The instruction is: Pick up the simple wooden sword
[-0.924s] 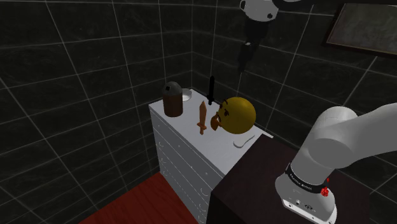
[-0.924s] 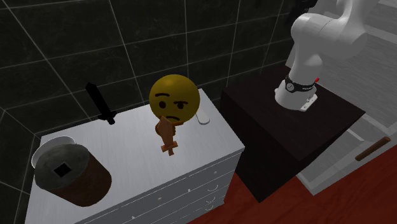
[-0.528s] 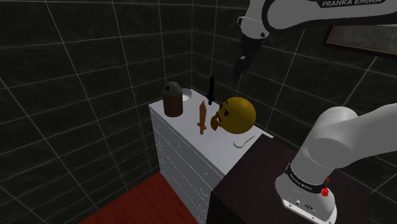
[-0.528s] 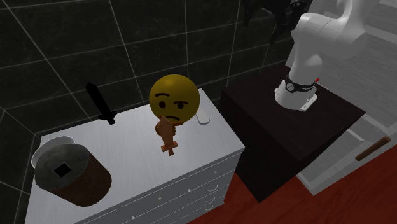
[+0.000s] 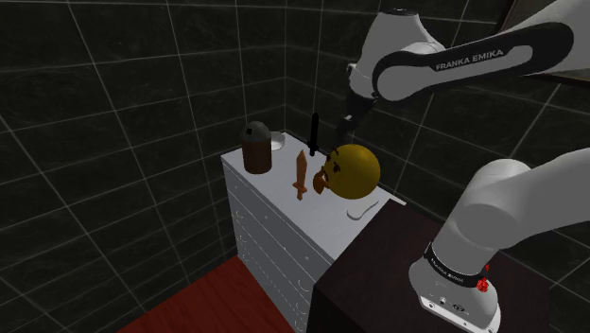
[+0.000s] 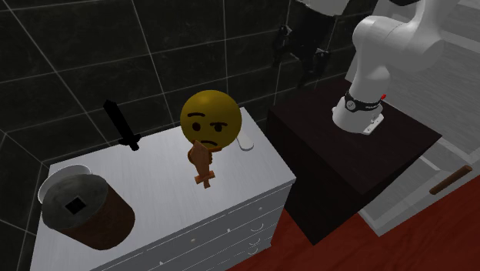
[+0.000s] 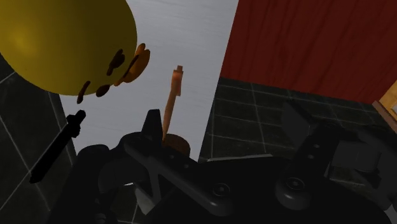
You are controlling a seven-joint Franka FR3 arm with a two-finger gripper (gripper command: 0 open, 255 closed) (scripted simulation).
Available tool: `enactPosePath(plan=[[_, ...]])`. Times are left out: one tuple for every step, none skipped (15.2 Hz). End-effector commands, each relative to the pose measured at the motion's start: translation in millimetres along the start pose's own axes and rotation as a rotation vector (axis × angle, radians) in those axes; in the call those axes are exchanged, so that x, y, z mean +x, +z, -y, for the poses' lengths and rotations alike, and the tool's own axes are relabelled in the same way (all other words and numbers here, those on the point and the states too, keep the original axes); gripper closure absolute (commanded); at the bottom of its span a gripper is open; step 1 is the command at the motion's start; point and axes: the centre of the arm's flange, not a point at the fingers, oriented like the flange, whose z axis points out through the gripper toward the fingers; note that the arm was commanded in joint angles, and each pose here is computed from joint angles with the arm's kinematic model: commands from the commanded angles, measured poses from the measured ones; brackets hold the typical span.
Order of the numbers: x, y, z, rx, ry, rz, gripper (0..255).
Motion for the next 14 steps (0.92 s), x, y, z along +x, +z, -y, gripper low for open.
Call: enactPosePath(plan=[[0.8,28.3,-3.9,0.003,0.018,-0.023,0],[1.1,41.3,-5.8,0.004,0.027,-0.032,0],[1.5,54.3,-7.6,0.005,0.036,-0.041,0],[2.0,67.3,-9.5,0.007,0.045,-0.051,0],[2.7,80.3,-11.3,0.008,0.054,-0.060,0],[3.4,93.3,-13.2,0.009,0.063,-0.069,0],[4.2,106.3,-15.0,0.011,0.072,-0.079,0],[5.1,119.3,-16.8,0.012,0.081,-0.088,0],[6.2,132.3,-18.6,0.013,0.089,-0.097,0],[7.3,145.3,-20.4,0.015,0.098,-0.106,0],[8.6,158.2,-22.1,0.016,0.107,-0.116,0],[9.9,171.2,-23.9,0.017,0.116,-0.125,0],[11.4,184.1,-25.7,0.019,0.125,-0.134,0],[12.9,197.1,-27.4,0.020,0.134,-0.143,0]])
